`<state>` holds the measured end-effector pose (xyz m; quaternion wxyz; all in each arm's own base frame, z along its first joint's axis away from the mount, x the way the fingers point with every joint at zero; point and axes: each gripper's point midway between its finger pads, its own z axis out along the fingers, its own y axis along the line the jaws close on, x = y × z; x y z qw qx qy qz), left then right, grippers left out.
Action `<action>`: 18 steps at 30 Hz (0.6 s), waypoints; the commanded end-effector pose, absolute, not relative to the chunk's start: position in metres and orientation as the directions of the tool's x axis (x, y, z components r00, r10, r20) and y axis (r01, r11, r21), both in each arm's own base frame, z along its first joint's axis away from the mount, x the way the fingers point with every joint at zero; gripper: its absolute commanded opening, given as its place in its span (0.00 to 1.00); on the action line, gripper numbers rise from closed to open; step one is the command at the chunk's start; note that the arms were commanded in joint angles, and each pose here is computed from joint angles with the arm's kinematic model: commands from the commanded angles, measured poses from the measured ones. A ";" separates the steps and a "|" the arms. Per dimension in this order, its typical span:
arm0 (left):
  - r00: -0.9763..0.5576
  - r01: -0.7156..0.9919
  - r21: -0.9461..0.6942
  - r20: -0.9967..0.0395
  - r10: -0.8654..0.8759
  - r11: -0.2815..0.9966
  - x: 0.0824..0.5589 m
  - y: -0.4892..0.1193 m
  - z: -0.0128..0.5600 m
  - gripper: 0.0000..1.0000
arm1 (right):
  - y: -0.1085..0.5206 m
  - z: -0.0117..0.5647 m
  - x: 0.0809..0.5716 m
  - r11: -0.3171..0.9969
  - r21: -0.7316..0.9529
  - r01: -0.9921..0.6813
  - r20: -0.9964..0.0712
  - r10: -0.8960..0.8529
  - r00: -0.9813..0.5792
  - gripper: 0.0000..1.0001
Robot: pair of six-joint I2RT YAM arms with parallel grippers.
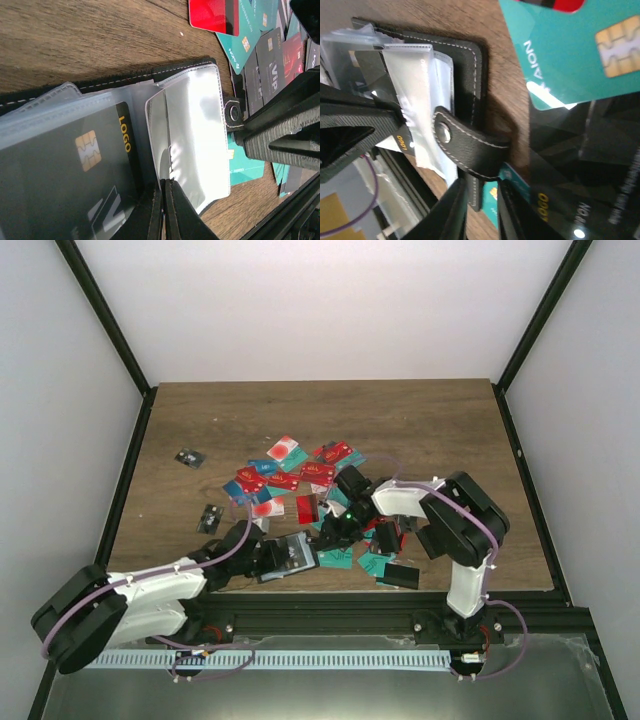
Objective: Put the credit cards into the card holder
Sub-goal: Insert the credit card into the card holder.
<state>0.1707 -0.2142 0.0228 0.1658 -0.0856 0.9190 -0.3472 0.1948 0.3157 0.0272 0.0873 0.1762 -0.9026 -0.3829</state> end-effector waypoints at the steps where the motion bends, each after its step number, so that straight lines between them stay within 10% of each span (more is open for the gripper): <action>1: -0.949 -0.058 -0.592 -0.217 -0.228 0.804 0.159 -0.201 0.002 0.04 | 0.308 0.031 0.207 0.673 0.678 -0.296 -0.032 -0.376 -0.926 0.16; 18: -0.963 -0.041 -0.575 -0.196 -0.187 0.817 0.162 -0.210 0.001 0.04 | 0.330 0.022 0.191 0.642 0.716 -0.273 0.004 -0.396 -0.918 0.07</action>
